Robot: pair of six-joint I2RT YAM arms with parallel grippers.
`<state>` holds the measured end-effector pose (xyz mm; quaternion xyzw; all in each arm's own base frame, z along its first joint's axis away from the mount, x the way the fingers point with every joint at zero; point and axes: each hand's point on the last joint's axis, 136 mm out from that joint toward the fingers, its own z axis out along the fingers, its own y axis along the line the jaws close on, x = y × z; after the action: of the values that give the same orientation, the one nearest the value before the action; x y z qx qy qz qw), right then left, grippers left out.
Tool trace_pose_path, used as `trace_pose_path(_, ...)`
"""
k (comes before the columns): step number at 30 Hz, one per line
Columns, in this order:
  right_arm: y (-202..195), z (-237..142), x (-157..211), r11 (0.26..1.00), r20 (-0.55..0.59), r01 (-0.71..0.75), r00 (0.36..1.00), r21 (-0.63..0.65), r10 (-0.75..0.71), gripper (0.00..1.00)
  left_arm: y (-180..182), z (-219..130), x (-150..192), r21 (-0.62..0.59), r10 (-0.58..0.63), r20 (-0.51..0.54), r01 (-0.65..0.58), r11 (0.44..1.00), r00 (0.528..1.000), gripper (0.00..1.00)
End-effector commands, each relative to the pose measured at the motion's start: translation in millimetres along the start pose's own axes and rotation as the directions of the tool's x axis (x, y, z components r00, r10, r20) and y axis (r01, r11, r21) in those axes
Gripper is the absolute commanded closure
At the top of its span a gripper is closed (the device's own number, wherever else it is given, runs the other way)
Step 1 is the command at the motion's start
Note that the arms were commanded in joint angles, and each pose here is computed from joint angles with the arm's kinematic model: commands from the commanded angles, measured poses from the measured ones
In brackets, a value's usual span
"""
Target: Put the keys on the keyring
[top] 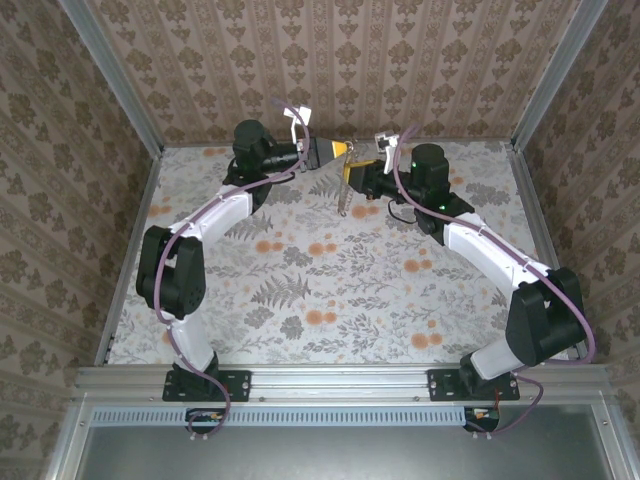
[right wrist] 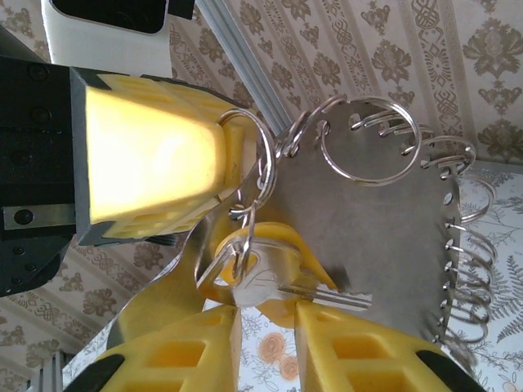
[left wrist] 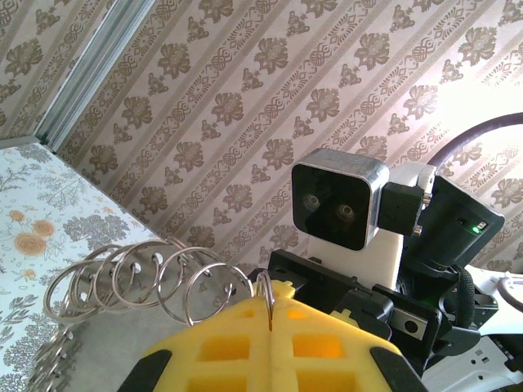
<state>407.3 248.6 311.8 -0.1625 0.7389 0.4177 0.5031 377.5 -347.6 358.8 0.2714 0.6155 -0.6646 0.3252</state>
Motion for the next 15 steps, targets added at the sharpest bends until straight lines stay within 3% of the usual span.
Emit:
trace_pose_path(1, 13.4, -1.5, -5.7, 0.998, 0.011, 0.037, 0.999, -0.048, -0.037, 0.8, -28.9, -2.7, -11.7, 0.042, 0.083, 0.021, -0.084, 0.996, 0.996, 1.0)
trace_pose_path(6, 14.8, -2.8, -2.9, 0.998, 0.003, 0.033, 0.999, -0.057, -0.033, 0.94, -29.7, -2.5, -12.3, 0.044, 0.086, 0.022, -0.087, 0.995, 0.996, 1.0)
trace_pose_path(15, 21.5, -3.6, 0.4, 0.996, -0.014, 0.021, 1.0, -0.089, -0.022, 1.0, -26.7, -3.4, -15.2, 0.034, 0.085, 0.032, -0.086, 0.996, 0.996, 1.0)
